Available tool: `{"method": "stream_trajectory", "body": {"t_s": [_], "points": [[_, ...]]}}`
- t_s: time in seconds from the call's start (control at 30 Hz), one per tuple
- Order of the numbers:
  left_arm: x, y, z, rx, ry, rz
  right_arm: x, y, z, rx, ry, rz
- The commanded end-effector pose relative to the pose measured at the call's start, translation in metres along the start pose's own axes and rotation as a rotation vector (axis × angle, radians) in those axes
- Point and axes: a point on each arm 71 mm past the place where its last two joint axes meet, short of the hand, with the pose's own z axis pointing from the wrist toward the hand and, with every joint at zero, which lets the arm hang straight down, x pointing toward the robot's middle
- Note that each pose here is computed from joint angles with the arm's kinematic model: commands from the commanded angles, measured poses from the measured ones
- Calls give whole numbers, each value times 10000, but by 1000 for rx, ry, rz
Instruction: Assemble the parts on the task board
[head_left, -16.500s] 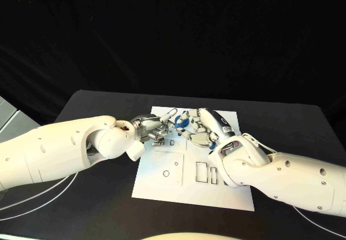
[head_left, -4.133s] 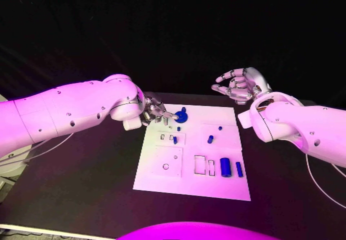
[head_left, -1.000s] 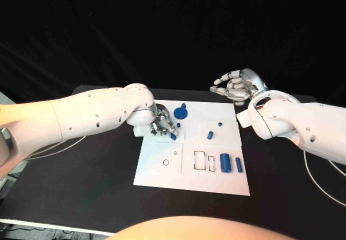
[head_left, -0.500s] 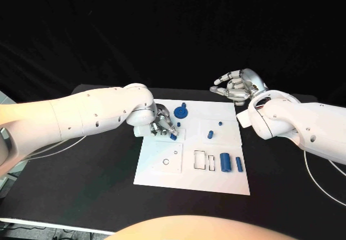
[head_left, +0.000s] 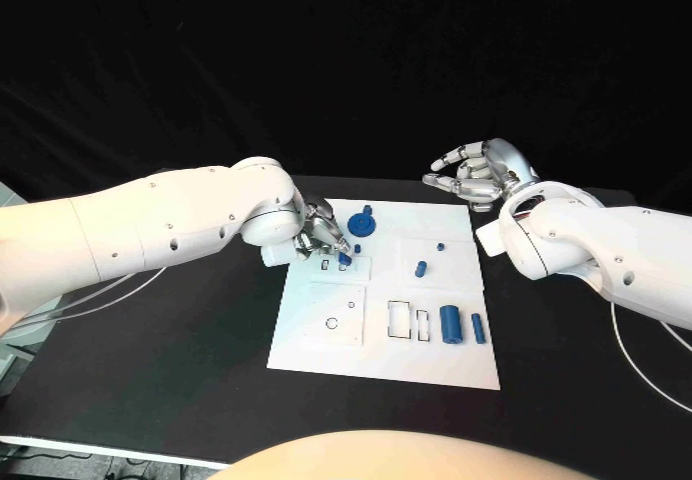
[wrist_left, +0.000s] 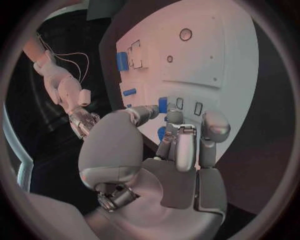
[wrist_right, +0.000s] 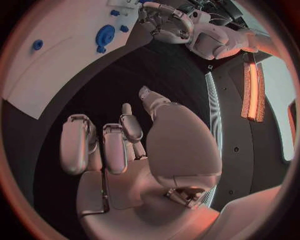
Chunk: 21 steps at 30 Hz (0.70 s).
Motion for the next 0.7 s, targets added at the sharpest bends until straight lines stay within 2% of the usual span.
{"method": "stream_trajectory", "body": {"t_s": [0.03, 0.37, 0.7], "points": [[-46, -47, -23, 33, -76, 39, 5, -2, -7, -12, 9, -8], [-44, -73, 45, -3, -132, 174, 25, -34, -16, -2, 13, -1], [-15, -68, 101, -31, -141, 202, 34, -47, -19, -1, 13, 0]]}}
